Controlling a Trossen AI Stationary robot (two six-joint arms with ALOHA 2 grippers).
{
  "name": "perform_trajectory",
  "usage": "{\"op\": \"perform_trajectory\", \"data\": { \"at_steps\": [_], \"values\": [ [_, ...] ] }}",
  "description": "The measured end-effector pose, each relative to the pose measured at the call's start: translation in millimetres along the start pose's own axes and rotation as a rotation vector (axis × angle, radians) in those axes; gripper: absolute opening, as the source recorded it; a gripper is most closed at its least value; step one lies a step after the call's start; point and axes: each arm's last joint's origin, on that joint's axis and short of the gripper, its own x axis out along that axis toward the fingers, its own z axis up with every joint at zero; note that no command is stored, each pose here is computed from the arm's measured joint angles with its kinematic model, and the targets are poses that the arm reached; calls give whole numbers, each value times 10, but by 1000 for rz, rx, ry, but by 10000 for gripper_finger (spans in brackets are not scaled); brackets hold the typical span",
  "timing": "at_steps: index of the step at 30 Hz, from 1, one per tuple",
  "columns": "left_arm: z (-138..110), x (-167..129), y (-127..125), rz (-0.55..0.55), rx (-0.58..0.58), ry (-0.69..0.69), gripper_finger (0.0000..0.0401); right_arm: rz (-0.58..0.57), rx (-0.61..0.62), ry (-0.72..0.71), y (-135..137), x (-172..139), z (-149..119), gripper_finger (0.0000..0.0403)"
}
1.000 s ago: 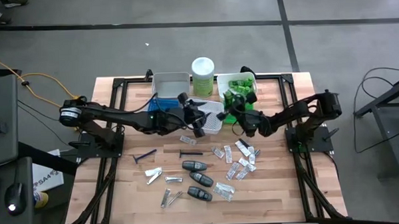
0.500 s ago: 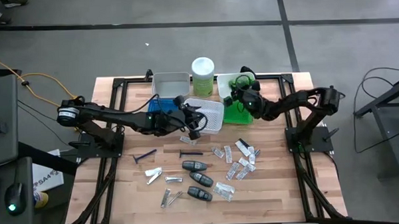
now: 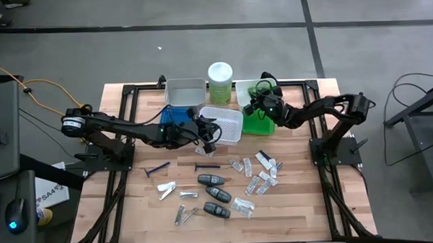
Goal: Pick & Place Travel size toiletries
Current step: Put the green shampoo into the small white bin, then put the black deodorant into the large white bin
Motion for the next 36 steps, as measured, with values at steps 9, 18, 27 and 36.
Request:
{"op": "perform_trajectory", "data": {
  "at_steps": [9,18,27,36],
  "values": [
    [-7,0,-3,-11,-22,6,142,-26,-10,0,-6,0,-1,170],
    [-37,-167,33,-36,-57,102,142,60,-78,3,92,-298,215,169],
    [-227,-344,-144,-162,47,277,142,405,-185,86,264,-819,331,169],
    [-319,-316,-269,-422,93,349,186,656,-308,137,472,-1196,249,169]
  ]
}}
